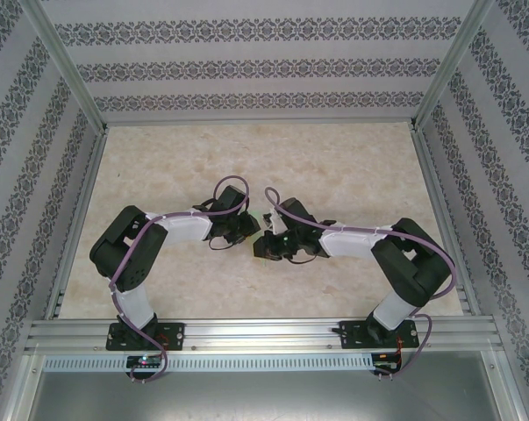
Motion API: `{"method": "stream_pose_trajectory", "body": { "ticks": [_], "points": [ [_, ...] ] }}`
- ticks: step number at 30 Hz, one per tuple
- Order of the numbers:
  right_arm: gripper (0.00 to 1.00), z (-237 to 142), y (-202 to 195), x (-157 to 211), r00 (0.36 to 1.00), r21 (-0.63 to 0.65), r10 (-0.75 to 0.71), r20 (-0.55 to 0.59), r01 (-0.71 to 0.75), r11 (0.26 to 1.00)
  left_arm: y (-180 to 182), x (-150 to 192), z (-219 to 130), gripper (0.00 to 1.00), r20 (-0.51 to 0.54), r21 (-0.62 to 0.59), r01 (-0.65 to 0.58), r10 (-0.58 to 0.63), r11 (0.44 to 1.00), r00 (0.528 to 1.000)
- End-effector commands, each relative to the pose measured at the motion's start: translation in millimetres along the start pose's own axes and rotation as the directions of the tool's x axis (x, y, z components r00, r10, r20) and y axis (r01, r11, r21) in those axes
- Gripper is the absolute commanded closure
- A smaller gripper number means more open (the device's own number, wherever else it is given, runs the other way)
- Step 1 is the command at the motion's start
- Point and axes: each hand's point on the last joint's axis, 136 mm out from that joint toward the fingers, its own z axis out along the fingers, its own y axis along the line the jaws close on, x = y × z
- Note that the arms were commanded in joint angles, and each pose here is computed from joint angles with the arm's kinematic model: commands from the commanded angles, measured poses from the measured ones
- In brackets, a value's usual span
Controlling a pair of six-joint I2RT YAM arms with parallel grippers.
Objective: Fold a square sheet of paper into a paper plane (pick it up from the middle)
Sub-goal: Fold the wing for the fifth time at the center of the table.
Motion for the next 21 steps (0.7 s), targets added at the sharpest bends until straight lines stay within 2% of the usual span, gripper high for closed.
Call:
{"method": "stream_pose_trajectory", "body": {
  "ticks": [1, 10, 15, 21],
  "points": [
    [0.89, 9.1, -17.5, 0.1, 1.000, 0.084, -0.011, 0.002, 0.011, 0.996, 1.2, 1.5, 3.9, 0.74, -0.011, -0.019, -0.016, 0.016, 1.000, 1.000],
    [0.89, 6.3, -53.6, 9.9, 1.000, 0.226, 0.018, 0.011, -0.020, 0.974, 1.7, 1.7, 3.8, 0.74, -0.014, -0.024, -0.020, 0.019, 1.000, 1.000],
    [0.89, 5.8, -71.8, 23.4, 0.998, 0.262, 0.058, -0.007, -0.054, 0.964, 4.0, 2.2, 5.1, 0.74, -0.016, -0.030, -0.016, 0.016, 0.999, 1.000],
    [0.89, 10.3, -83.4, 34.5, 0.991, 0.214, 0.134, -0.013, -0.128, 0.968, 4.2, 1.7, 5.8, 0.74, -0.015, -0.032, -0.018, 0.017, 0.999, 1.000]
  ]
}}
